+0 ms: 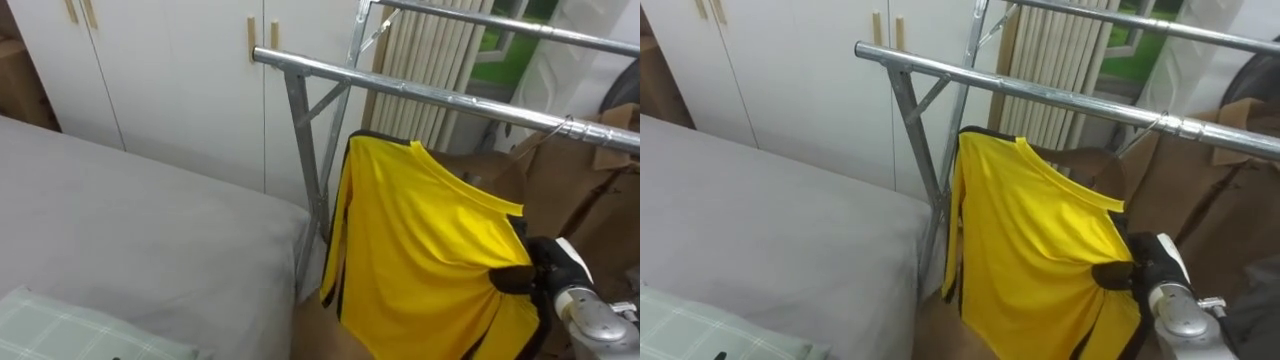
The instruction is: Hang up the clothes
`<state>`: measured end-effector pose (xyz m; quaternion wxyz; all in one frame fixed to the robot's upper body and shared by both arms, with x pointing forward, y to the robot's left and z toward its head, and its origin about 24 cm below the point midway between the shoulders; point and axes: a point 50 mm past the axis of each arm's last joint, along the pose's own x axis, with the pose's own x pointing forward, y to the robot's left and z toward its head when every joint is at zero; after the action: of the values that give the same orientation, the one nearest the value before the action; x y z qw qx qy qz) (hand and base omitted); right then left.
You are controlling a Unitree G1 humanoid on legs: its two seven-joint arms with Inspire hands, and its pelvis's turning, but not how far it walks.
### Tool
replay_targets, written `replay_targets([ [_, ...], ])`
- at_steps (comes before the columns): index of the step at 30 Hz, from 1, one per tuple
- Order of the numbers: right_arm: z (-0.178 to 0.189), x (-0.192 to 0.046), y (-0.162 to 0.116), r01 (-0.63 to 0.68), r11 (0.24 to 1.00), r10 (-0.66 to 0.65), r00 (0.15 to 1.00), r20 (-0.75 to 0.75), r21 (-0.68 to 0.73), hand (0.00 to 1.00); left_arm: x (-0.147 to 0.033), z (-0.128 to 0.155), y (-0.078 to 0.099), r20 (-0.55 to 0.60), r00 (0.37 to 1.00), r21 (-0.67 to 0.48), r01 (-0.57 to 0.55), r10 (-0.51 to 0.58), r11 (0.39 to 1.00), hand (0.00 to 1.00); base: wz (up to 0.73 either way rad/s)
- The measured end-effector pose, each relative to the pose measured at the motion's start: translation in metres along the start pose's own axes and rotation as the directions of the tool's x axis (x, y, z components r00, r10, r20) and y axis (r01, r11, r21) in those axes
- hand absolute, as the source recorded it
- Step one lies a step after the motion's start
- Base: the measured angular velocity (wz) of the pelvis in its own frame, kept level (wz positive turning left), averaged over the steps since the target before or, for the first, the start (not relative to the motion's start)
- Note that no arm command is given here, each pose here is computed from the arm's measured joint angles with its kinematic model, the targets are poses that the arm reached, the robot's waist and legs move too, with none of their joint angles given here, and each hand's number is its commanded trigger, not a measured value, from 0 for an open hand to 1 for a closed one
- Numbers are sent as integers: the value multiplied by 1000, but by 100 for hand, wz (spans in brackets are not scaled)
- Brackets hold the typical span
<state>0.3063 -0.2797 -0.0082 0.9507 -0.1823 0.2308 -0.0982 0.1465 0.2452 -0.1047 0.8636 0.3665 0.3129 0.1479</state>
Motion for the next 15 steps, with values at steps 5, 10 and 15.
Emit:
replay_targets([
  [5, -1, 0, 0, 12, 999, -12, 1000, -8, 47, 0, 0, 3, 1, 3, 1000, -29, -9, 9, 1000, 0, -1],
  [10, -2, 0, 4, 37, 995, -36, 999, -12, 92, 0, 0, 4, 1, 3, 999, -36, -32, 32, 999, 0, 0],
  [15, -1, -1, 12, 45, 992, -47, 999, 12, 119, 3, -1, 1, 1, -7, 998, -35, -55, 55, 998, 0, 0],
])
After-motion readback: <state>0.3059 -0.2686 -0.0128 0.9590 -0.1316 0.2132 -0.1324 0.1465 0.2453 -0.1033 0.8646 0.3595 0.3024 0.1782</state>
